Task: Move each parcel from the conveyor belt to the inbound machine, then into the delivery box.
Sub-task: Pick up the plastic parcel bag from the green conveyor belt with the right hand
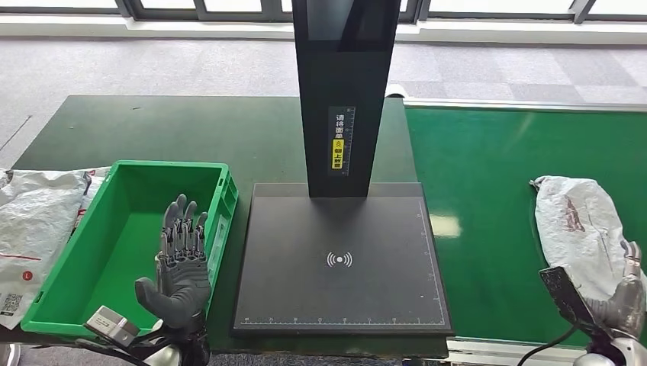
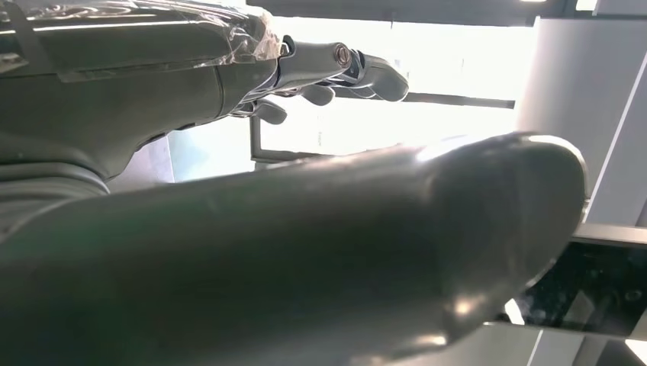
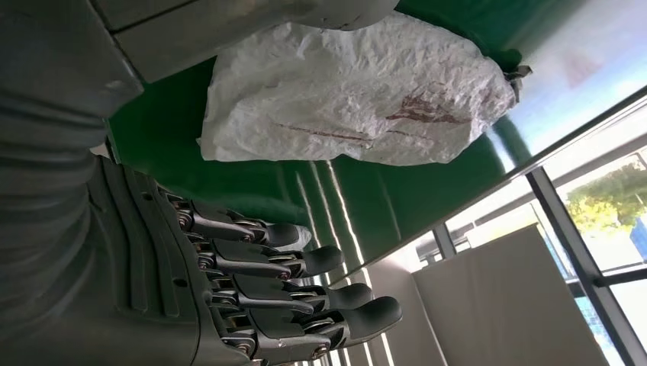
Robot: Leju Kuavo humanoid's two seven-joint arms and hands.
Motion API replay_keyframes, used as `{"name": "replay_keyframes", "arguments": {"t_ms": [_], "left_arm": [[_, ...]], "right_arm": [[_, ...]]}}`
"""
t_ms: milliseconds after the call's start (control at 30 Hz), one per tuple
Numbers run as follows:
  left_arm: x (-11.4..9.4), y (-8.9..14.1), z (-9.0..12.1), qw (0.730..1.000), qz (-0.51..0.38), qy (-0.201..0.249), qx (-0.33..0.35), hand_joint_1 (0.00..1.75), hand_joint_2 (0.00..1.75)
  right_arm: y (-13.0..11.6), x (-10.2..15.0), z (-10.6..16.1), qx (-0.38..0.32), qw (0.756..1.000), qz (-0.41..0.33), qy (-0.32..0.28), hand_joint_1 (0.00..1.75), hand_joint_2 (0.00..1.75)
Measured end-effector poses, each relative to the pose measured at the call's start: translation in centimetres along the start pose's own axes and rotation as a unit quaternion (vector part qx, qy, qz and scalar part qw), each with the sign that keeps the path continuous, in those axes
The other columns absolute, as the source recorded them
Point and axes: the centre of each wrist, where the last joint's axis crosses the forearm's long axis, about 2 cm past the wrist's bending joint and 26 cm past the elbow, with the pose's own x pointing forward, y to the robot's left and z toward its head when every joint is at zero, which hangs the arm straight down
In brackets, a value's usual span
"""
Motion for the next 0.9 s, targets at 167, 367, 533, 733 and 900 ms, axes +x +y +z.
{"name": "replay_keyframes", "arguments": {"t_ms": [167, 367, 533, 733, 900], "left_arm": [[0.0, 0.0, 0.0, 1.0, 0.0, 0.0, 0.004, 0.0, 0.0], [-0.3, 0.0, -0.6, 1.0, -0.017, -0.003, 0.018, 0.0, 0.0], [-0.4, -1.3, -1.6, 0.999, -0.037, -0.01, -0.014, 0.0, 0.0], [-0.7, -2.9, -2.6, 0.997, -0.002, -0.018, -0.08, 0.0, 0.0], [-1.2, -3.4, -3.2, 0.994, 0.018, -0.017, -0.106, 0.0, 0.0]], "right_arm": [[0.1, -0.5, 0.0, 0.005, 1.0, 0.008, 0.01, 0.0, 1.75], [0.0, -1.9, -1.0, -0.008, 0.996, 0.087, 0.031, 0.0, 0.0], [0.3, -2.4, -3.5, -0.012, 0.993, 0.108, 0.051, 0.0, 0.0], [0.4, -3.1, -4.7, -0.001, 0.991, 0.116, 0.07, 0.0, 0.87], [0.2, -3.2, -5.6, 0.012, 0.986, 0.139, 0.087, 0.0, 1.75]]}}
